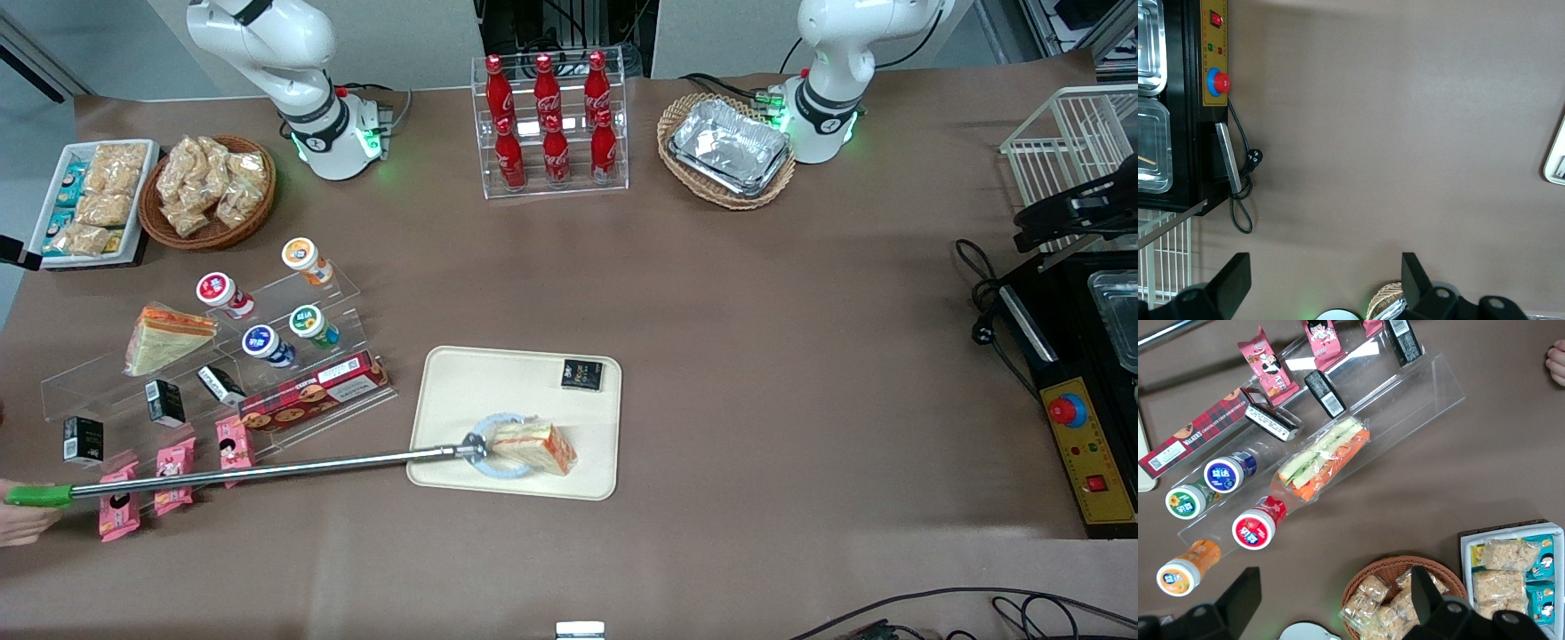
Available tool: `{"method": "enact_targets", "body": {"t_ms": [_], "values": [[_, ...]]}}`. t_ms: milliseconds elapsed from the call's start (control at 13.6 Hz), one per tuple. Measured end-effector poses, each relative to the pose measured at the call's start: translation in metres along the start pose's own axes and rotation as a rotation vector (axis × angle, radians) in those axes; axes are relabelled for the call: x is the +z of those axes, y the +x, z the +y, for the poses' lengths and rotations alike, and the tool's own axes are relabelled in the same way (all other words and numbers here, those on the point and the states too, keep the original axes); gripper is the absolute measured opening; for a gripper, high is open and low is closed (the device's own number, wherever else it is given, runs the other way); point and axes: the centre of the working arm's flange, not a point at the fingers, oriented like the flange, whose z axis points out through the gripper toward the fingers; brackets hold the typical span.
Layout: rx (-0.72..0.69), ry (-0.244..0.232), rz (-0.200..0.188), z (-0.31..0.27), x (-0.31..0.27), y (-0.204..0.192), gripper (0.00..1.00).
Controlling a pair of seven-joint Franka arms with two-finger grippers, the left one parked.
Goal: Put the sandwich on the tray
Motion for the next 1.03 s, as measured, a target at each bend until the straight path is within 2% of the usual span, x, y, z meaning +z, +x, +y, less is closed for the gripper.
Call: {"method": "enact_targets", "body": {"t_ms": [588,1029], "values": [[-0.014,-0.010,-0.006,-0.006,-0.003,-0.002,1.00],[-0.087,-0.022,-0.008,-0.048,-0.003,0.007,1.00]]}}
